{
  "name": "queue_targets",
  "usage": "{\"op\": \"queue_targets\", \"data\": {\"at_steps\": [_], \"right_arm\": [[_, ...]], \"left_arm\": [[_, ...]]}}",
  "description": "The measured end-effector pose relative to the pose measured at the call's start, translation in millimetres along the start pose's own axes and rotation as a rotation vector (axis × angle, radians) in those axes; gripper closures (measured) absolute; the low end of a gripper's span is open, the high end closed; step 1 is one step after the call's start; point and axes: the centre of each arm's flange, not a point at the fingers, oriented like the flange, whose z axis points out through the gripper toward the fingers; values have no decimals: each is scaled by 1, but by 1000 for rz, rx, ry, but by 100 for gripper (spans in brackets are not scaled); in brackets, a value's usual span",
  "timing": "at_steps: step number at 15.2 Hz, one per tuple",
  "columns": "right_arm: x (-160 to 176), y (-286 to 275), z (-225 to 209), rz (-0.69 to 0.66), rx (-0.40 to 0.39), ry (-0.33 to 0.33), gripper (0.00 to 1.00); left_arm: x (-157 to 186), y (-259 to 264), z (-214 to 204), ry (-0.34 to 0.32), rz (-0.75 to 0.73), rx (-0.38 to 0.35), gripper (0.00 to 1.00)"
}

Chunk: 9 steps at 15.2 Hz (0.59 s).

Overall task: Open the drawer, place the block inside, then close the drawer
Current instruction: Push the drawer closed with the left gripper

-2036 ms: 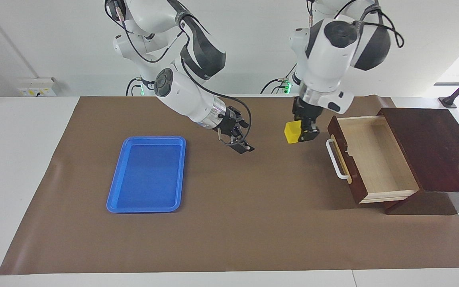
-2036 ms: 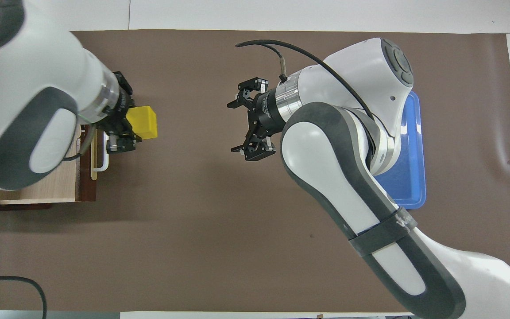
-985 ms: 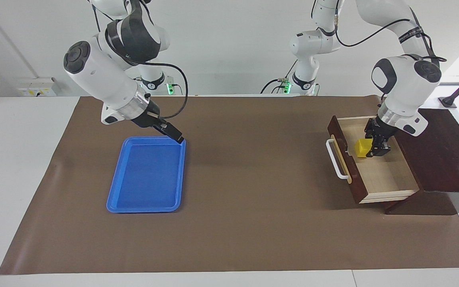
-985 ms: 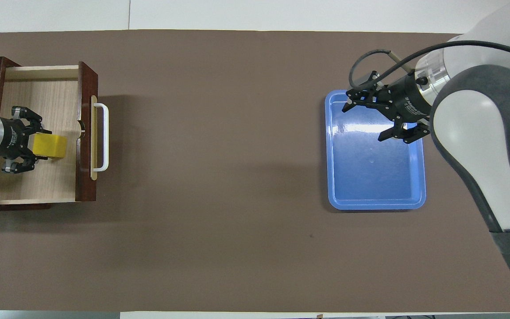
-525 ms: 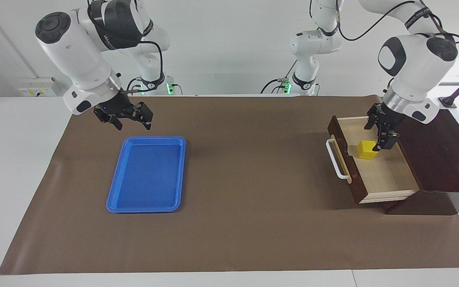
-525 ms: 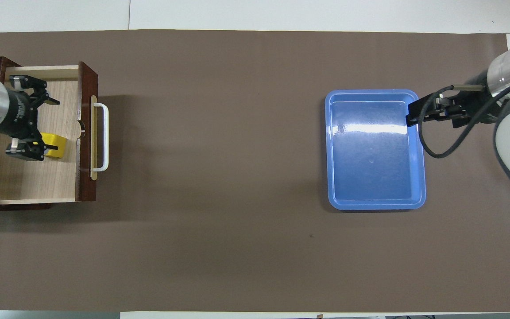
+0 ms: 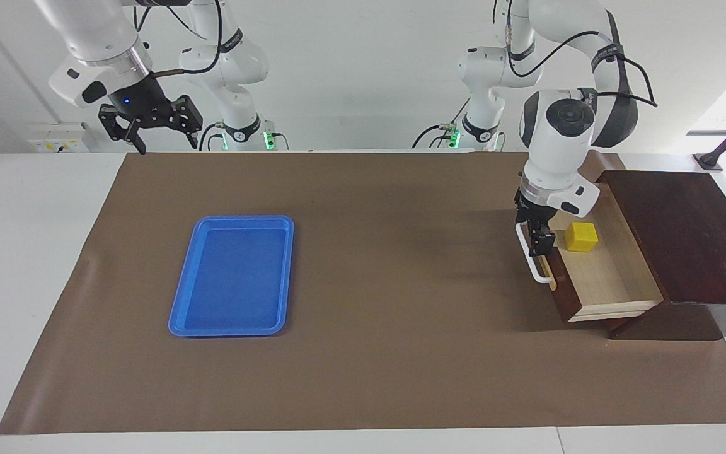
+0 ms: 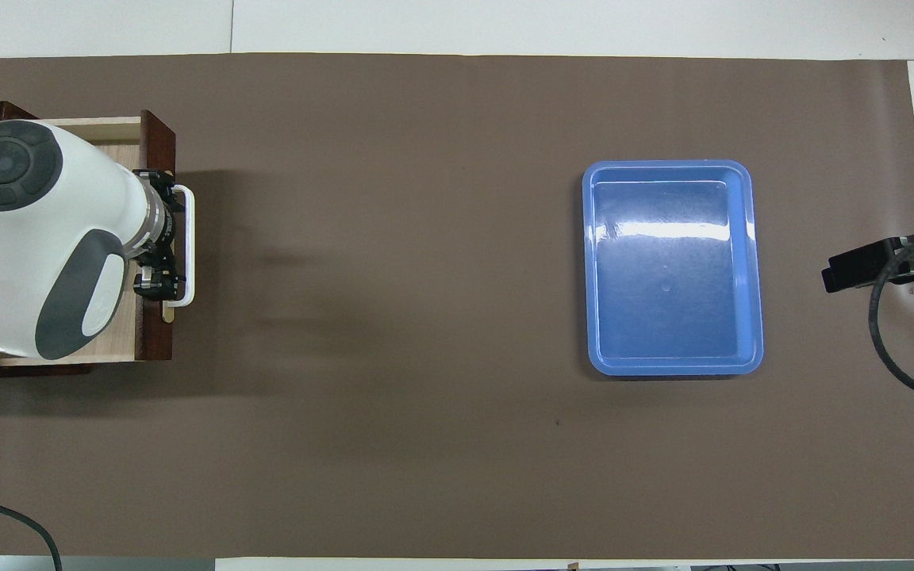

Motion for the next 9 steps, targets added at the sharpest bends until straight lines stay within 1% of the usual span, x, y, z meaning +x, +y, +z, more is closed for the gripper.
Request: {"op": "queue_targets", "data": {"at_steps": [2,4,9], "right_arm": [[2,3,12,6,-1,-18,0],[5,15,27,28,1,-25,0],[6,26,39,48,4,-38,0]], "left_arm": [[22,4,2,0,20,-9,0],[47,8,3,17,43,-11,0],[141,12,13,44,83,-4,0]]}}
